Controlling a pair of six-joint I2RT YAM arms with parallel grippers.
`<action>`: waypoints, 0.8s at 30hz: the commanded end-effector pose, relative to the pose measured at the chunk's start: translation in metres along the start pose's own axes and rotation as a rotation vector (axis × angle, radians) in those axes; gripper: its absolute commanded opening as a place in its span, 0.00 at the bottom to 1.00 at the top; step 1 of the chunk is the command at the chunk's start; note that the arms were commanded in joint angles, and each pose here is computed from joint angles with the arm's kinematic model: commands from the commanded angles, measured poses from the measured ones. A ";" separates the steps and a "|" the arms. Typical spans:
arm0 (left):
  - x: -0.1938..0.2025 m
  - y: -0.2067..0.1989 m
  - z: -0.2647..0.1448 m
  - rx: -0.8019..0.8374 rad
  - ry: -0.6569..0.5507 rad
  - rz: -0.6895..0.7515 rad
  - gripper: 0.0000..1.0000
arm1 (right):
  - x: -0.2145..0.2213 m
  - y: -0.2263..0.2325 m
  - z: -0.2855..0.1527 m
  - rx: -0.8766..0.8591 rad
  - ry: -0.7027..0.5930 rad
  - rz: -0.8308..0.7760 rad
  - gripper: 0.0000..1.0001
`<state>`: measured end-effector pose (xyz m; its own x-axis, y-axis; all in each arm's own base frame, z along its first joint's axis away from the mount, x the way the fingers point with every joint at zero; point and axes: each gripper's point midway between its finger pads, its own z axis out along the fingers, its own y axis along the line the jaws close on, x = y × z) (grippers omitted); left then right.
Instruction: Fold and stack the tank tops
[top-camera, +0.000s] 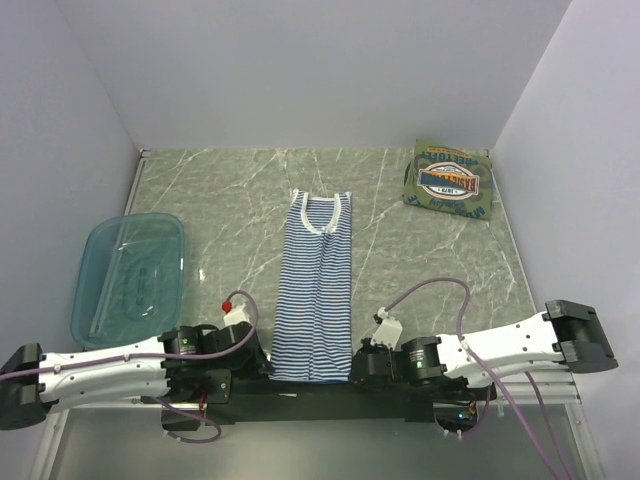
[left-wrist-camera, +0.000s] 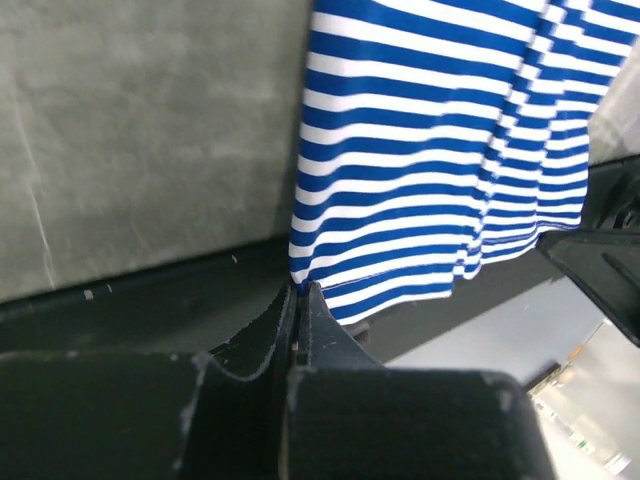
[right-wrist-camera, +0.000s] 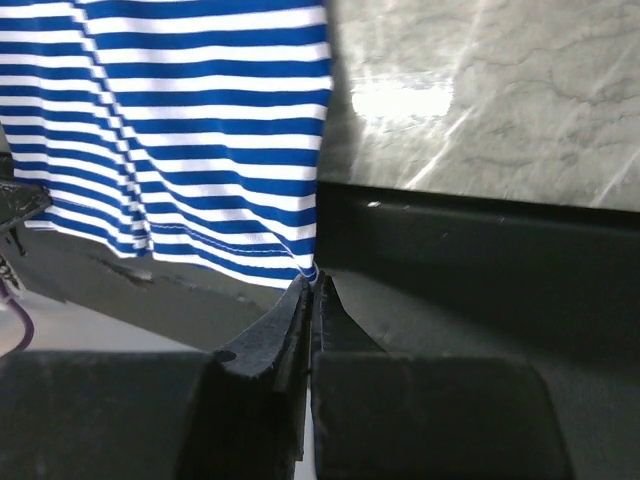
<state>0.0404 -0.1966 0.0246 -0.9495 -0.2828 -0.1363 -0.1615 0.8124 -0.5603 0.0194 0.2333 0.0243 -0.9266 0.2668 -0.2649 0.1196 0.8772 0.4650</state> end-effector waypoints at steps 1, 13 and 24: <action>-0.006 -0.013 -0.014 -0.003 -0.031 0.030 0.01 | -0.014 0.000 -0.011 0.036 -0.067 -0.082 0.00; -0.081 -0.083 -0.035 0.052 -0.276 0.076 0.00 | -0.078 0.045 -0.033 -0.075 -0.216 -0.103 0.00; -0.205 -0.124 -0.024 0.027 -0.470 0.047 0.00 | -0.195 0.079 -0.025 -0.067 -0.376 -0.165 0.00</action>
<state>0.2077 -0.2170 0.1096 -0.7775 -0.4496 -0.4397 -0.1906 0.8348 -0.5166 0.1691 0.2278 0.1038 -0.7774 0.3287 -0.5363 0.0676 0.8913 0.4484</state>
